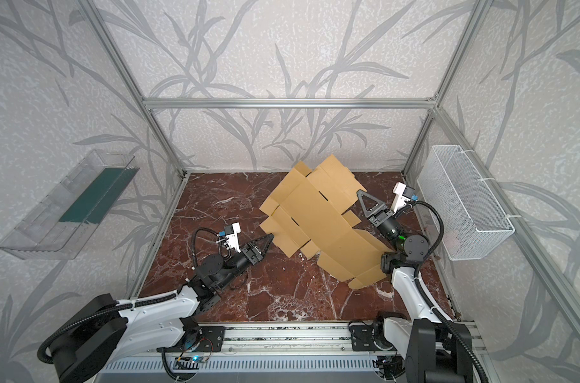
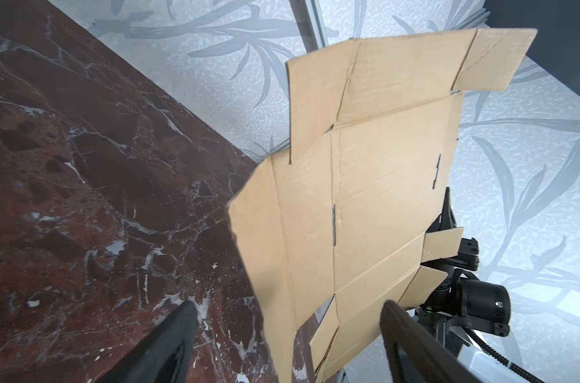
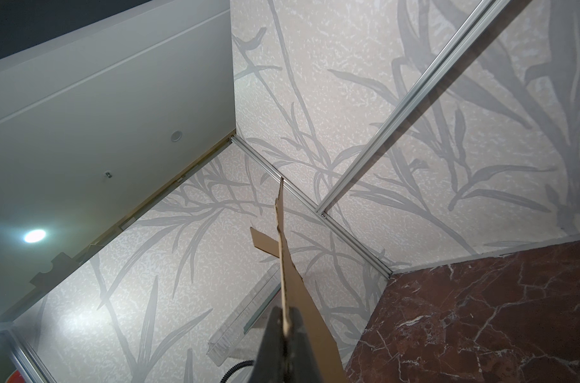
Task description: Fold the paper box
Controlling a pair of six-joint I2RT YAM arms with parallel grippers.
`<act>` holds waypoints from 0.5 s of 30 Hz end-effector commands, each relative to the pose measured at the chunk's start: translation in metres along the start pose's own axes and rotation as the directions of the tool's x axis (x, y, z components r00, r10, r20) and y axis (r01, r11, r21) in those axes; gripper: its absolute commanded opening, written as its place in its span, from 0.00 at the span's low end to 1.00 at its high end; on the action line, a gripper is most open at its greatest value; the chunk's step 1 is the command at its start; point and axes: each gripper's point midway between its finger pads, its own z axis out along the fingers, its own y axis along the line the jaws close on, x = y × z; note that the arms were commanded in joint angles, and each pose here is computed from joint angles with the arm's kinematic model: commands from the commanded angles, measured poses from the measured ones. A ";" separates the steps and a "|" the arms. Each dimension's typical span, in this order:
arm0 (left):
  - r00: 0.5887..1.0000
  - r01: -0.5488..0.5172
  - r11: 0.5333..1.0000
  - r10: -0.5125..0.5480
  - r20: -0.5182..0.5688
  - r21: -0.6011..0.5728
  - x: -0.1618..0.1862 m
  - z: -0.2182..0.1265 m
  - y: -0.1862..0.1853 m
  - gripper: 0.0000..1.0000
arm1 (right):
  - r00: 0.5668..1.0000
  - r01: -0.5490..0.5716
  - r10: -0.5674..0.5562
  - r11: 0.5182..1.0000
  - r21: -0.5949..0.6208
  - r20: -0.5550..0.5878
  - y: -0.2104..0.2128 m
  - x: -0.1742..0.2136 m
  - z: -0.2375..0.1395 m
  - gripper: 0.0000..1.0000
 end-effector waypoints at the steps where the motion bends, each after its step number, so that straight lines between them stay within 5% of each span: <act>1: 0.996 0.012 0.994 -0.022 0.092 0.104 -0.028 0.004 -0.026 0.74 | 0.998 0.057 -0.057 0.996 -0.067 -0.001 0.024 -0.001 -0.001 0.00; 4: 0.994 0.004 0.992 -0.017 0.105 0.123 -0.040 0.006 -0.029 0.58 | 0.999 0.051 -0.051 0.997 -0.064 -0.004 0.022 0.000 -0.001 0.00; 7: 0.996 0.004 0.989 -0.018 0.092 0.145 -0.043 0.013 -0.034 0.53 | 0.998 0.055 -0.055 0.996 -0.065 -0.004 0.023 0.000 -0.001 0.00; 11: 0.997 0.004 0.990 -0.015 0.073 0.141 -0.040 0.017 -0.029 0.52 | 0.998 0.057 -0.057 0.996 -0.069 -0.001 0.025 -0.001 0.000 0.00; 15: 0.998 0.004 0.994 -0.010 0.056 0.112 -0.034 0.017 -0.018 0.62 | 0.999 0.053 -0.054 0.996 -0.068 -0.005 0.024 -0.001 0.000 0.00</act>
